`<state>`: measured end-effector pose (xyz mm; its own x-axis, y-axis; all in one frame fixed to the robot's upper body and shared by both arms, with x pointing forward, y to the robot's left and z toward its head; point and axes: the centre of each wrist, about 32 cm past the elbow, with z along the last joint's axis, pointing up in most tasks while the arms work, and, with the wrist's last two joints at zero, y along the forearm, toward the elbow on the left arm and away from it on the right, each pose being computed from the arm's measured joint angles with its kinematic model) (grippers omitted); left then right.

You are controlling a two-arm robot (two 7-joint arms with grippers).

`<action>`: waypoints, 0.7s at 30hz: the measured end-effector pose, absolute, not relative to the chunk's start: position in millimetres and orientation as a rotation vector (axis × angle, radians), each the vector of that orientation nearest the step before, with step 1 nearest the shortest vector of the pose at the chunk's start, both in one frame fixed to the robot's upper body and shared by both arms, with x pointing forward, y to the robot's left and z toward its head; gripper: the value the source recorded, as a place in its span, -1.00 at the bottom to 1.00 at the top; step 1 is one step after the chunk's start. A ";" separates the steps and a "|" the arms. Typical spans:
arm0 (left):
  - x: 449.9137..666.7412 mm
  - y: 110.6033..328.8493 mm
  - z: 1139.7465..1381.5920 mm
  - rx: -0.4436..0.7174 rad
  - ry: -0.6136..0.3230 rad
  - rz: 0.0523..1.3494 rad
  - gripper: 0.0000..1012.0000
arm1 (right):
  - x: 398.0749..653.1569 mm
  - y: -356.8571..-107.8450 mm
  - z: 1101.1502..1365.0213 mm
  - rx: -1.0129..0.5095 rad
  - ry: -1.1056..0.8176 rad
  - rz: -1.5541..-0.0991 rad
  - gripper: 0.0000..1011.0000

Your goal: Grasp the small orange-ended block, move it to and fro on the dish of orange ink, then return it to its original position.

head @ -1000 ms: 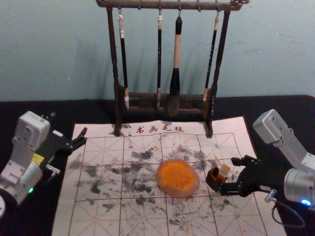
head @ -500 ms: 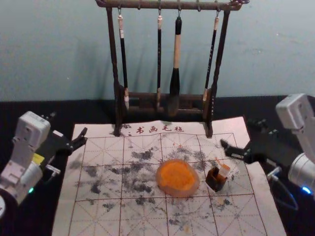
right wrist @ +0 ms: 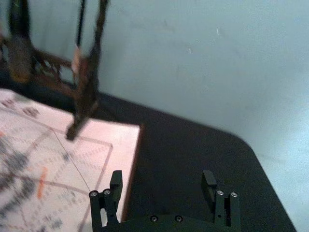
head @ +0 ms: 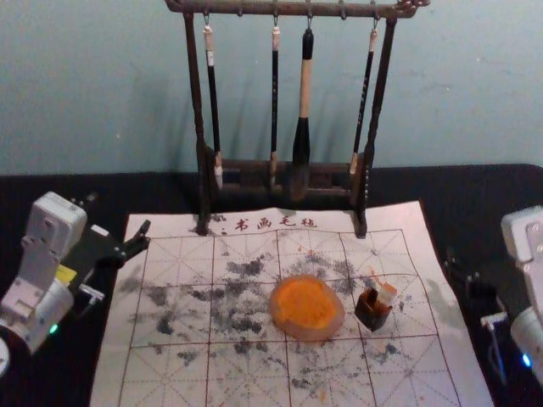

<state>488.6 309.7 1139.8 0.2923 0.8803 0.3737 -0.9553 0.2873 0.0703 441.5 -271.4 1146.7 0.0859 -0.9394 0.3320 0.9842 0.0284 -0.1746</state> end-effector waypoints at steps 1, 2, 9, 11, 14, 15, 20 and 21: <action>488.6 309.7 1139.8 0.304 -0.285 1.248 0.98 | 441.3 -270.9 1143.0 -0.407 -0.133 -1.501 0.98; 488.6 309.7 1139.8 0.304 -0.285 1.248 0.98 | 441.1 -269.8 1136.3 -0.417 -0.122 -1.514 0.98; 488.6 309.7 1139.7 0.304 -0.285 1.248 0.98 | 445.5 -270.1 1125.4 -0.424 -0.090 -1.540 0.98; 488.6 309.7 1139.8 0.304 -0.285 1.248 0.98 | 445.4 -270.1 1126.1 -0.423 -0.092 -1.539 0.98; 488.6 309.7 1139.8 0.304 -0.285 1.248 0.98 | 445.1 -270.0 1126.6 -0.423 -0.093 -1.538 0.98; 488.6 309.7 1139.8 0.304 -0.285 1.248 0.98 | 445.1 -269.9 1126.7 -0.423 -0.094 -1.537 0.98; 488.6 309.7 1139.8 0.304 -0.285 1.248 0.98 | 444.7 -269.8 1127.4 -0.423 -0.096 -1.535 0.98; 488.6 309.7 1139.8 0.304 -0.285 1.248 0.98 | 444.7 -269.8 1127.5 -0.423 -0.096 -1.535 0.98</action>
